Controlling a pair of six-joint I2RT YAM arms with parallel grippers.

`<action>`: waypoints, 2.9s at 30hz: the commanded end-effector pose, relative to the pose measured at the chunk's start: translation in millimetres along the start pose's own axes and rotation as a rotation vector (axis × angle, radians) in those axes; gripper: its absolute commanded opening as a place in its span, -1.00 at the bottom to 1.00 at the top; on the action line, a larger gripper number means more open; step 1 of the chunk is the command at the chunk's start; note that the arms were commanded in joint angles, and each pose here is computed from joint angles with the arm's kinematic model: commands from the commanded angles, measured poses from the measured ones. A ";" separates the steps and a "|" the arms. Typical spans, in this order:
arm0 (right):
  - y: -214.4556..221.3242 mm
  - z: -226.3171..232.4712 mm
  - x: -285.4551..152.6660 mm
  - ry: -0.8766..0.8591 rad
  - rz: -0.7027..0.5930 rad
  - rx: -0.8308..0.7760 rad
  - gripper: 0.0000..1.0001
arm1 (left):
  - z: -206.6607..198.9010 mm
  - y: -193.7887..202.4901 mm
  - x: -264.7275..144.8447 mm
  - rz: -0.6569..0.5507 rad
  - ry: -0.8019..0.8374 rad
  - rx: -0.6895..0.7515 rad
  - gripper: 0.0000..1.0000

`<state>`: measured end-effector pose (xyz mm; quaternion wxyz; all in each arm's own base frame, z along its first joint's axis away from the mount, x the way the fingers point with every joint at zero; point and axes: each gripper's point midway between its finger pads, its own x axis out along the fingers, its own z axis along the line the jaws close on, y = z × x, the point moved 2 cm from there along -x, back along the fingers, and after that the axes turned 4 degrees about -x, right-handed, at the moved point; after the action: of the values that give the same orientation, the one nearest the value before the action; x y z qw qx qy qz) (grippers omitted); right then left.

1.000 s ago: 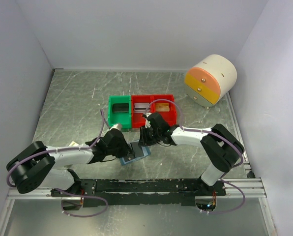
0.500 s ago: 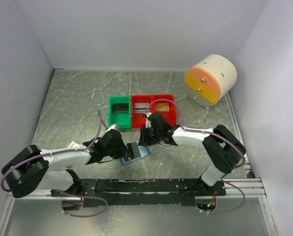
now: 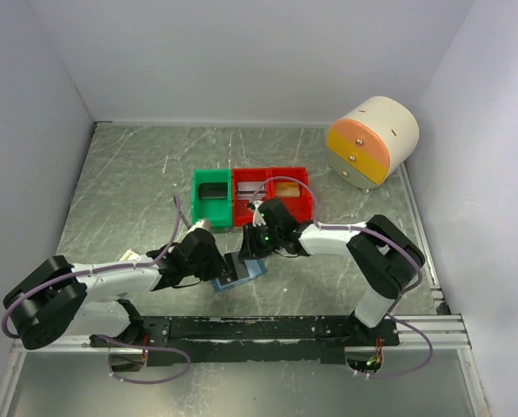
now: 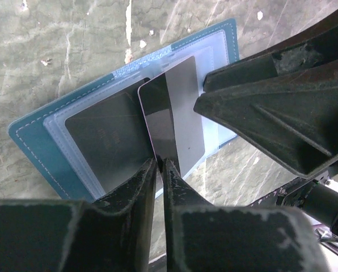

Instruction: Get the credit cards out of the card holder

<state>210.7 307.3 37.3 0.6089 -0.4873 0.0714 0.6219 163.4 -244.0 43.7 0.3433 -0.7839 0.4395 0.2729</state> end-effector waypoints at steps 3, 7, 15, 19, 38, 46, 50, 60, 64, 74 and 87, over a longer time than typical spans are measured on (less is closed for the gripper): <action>14.8 -10.2 3.4 0.018 0.060 -0.034 -0.40 | -15.3 -8.2 4.3 -0.028 0.039 -0.008 -0.45; 18.2 -17.4 4.3 0.054 0.070 -0.030 -0.40 | -20.1 -8.2 9.2 -0.025 0.053 -0.042 -0.25; 17.8 -16.1 2.0 0.044 0.062 -0.032 -0.40 | -18.6 -2.9 15.7 -0.027 0.109 -0.155 -0.33; 16.3 -16.8 -0.1 0.052 0.051 -0.032 -0.40 | -10.6 -1.6 12.2 -0.036 0.096 -0.186 -0.58; 6.7 -6.6 -5.6 0.010 0.021 -0.022 -0.40 | 4.5 -3.2 -6.0 -0.077 0.077 -0.190 -0.56; -6.8 23.5 -12.5 -0.099 -0.054 0.001 -0.39 | 0.6 -5.2 -6.1 -0.079 0.082 -0.187 -0.52; 9.2 15.4 3.7 -0.105 0.025 0.013 -0.39 | 1.0 -6.6 -7.9 -0.090 0.086 -0.187 -0.50; 23.6 0.8 13.7 -0.058 0.083 0.032 -0.40 | -19.3 -8.7 -4.6 -0.078 0.172 -0.186 -0.30; 24.9 -0.6 14.1 -0.054 0.088 0.033 -0.39 | -20.0 -7.9 -1.5 -0.073 0.173 -0.197 -0.40; 12.0 -1.6 5.8 -0.014 0.031 0.015 -0.40 | 1.4 -11.9 -14.2 -0.119 0.076 -0.189 -0.86; -46.5 18.1 -81.0 0.055 -0.391 -0.045 -0.17 | -18.0 -65.4 -99.2 -0.343 0.043 0.211 -0.87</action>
<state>208.7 294.6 100.4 0.6640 -0.4970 -0.0060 0.5586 174.6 -206.1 127.9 0.3656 -0.8442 0.3514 0.1738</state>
